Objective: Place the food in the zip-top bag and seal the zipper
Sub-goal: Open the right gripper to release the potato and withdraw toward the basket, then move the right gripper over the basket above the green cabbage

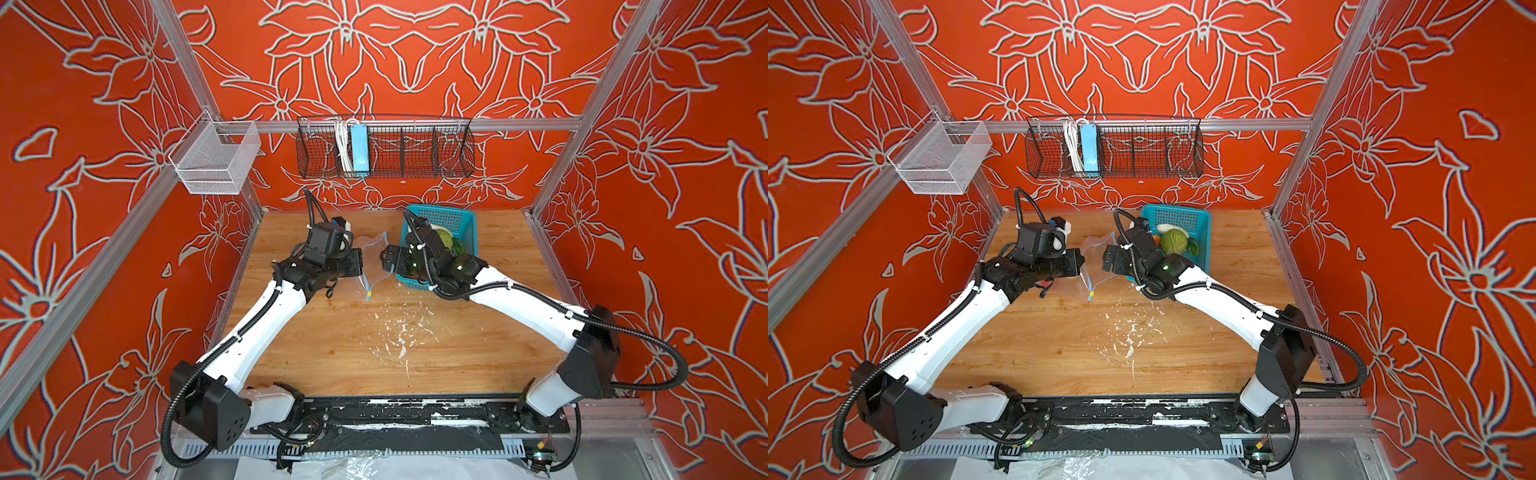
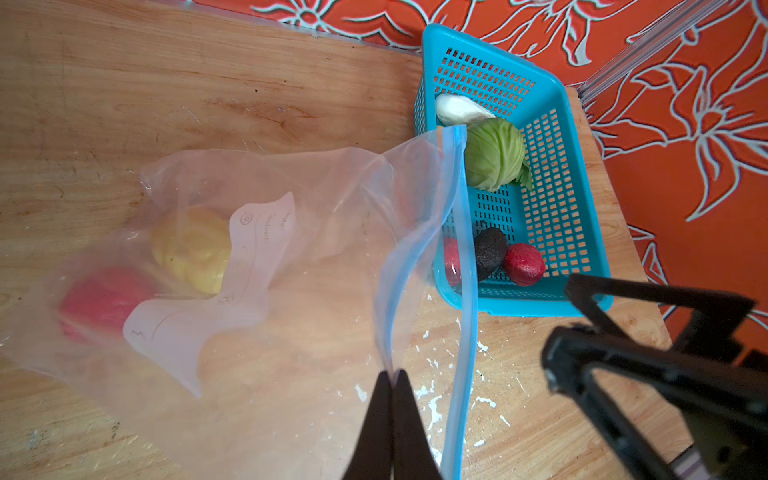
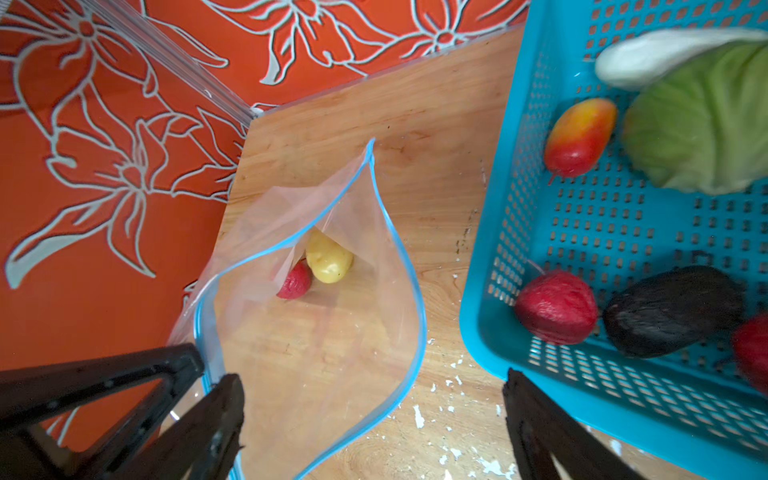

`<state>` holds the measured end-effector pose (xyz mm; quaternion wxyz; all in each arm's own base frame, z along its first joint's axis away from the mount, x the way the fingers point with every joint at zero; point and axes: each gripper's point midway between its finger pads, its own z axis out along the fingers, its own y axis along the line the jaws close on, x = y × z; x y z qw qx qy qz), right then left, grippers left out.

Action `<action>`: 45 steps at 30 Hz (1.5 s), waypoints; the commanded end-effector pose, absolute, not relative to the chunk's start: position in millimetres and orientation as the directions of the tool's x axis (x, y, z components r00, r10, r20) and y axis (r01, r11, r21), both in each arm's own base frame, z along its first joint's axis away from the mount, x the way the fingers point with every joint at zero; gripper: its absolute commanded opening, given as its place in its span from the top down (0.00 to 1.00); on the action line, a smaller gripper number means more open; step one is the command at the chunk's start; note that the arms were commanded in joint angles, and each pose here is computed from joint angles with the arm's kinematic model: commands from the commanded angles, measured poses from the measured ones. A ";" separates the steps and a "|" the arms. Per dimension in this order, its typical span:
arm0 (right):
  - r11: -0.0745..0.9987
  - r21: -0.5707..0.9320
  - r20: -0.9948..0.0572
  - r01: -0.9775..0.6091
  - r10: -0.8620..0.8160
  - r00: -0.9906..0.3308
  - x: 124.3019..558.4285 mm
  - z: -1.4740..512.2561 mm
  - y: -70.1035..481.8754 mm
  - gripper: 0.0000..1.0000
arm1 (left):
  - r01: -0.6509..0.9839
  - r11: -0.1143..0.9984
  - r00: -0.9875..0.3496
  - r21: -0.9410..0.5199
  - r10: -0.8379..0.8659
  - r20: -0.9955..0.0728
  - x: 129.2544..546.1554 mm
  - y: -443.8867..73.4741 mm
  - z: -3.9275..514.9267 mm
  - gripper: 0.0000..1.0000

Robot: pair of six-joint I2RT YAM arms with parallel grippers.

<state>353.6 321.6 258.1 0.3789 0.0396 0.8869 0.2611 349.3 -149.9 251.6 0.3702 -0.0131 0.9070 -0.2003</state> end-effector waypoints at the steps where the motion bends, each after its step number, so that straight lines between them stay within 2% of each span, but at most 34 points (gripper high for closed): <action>1: 0.913 0.405 -0.668 -0.048 0.260 -0.697 362.2 260.7 300.2 0.02 | 0.119 0.922 -0.718 -0.370 -0.177 -0.673 346.6 -145.1 253.7 1.00; 5: 0.944 0.322 -0.684 0.076 0.287 -0.670 372.3 259.5 271.9 0.02 | 0.119 0.921 -0.720 -0.370 -0.177 -0.671 346.5 -145.5 253.1 1.00; 9: 0.953 0.282 -0.705 0.115 0.287 -0.648 380.8 264.4 250.5 0.02 | 0.120 0.922 -0.719 -0.369 -0.176 -0.672 346.1 -145.1 253.6 1.00; 18: 0.951 0.232 -0.667 0.202 0.307 -0.679 400.6 251.2 198.9 0.02 | 0.118 0.922 -0.713 -0.369 -0.180 -0.677 345.6 -144.2 255.9 1.00; 25: 0.960 0.099 -0.683 0.260 0.256 -0.684 416.8 238.7 169.2 0.02 | 0.118 0.922 -0.711 -0.368 -0.180 -0.679 344.9 -143.5 255.6 1.00; 32: 0.974 -0.005 -0.628 0.227 0.174 -0.758 442.1 213.0 167.8 0.02 | 0.121 0.920 -0.713 -0.374 -0.181 -0.677 344.3 -144.6 255.3 1.00; 35: 0.987 -0.036 -0.594 0.156 0.105 -0.797 452.9 202.9 175.5 0.02 | 0.115 0.922 -0.710 -0.370 -0.185 -0.679 344.5 -143.1 256.0 1.00; 45: 0.985 -0.045 -0.520 0.164 0.117 -0.846 482.6 170.6 166.9 0.02 | 0.114 0.923 -0.706 -0.367 -0.185 -0.684 344.0 -141.9 257.1 1.00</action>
